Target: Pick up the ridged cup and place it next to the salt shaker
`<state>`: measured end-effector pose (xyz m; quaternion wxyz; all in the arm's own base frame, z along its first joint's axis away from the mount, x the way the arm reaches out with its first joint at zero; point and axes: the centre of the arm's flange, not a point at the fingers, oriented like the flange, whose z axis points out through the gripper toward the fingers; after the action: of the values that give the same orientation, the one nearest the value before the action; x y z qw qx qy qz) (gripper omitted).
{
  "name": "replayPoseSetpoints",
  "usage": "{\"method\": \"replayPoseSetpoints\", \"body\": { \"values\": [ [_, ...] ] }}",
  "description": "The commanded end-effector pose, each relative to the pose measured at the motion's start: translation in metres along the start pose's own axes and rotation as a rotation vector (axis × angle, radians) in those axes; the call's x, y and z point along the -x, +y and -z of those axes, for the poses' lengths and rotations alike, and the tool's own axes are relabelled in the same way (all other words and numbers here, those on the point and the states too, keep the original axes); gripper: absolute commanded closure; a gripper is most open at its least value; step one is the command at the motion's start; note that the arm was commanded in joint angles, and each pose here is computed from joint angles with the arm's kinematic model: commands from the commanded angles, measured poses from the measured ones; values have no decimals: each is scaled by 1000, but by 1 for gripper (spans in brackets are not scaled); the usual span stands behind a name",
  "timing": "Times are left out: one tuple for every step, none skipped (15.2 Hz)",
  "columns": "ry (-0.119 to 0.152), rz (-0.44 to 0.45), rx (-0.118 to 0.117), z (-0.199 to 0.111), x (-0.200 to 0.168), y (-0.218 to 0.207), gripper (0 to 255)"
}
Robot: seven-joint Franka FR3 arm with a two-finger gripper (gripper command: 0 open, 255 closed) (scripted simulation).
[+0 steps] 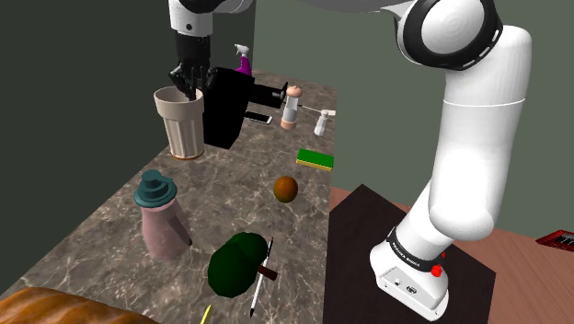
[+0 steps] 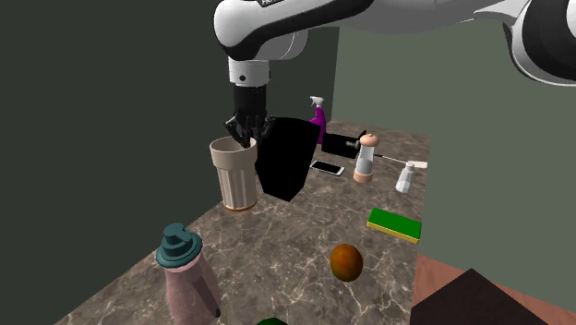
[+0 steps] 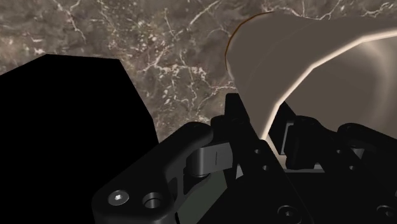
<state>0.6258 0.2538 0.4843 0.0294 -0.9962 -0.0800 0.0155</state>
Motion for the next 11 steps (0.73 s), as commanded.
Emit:
{"method": "replayPoseSetpoints", "body": {
  "values": [
    [0, 0, 0, 11, 1, -1, 255],
    [0, 0, 0, 16, 1, -1, 255],
    [0, 0, 0, 21, 1, -1, 255],
    [0, 0, 0, 26, 1, -1, 255],
    [0, 0, 0, 32, 1, -2, 255],
    [0, 0, 0, 37, 1, -2, 255],
    [0, 0, 0, 42, 1, -2, 255],
    [0, 0, 0, 48, 1, -3, 255],
    [0, 0, 0, 53, 2, -3, 255],
    [0, 0, 0, 58, 2, -3, 255],
    [0, 0, 0, 63, 2, -4, 255]
  ]
}}
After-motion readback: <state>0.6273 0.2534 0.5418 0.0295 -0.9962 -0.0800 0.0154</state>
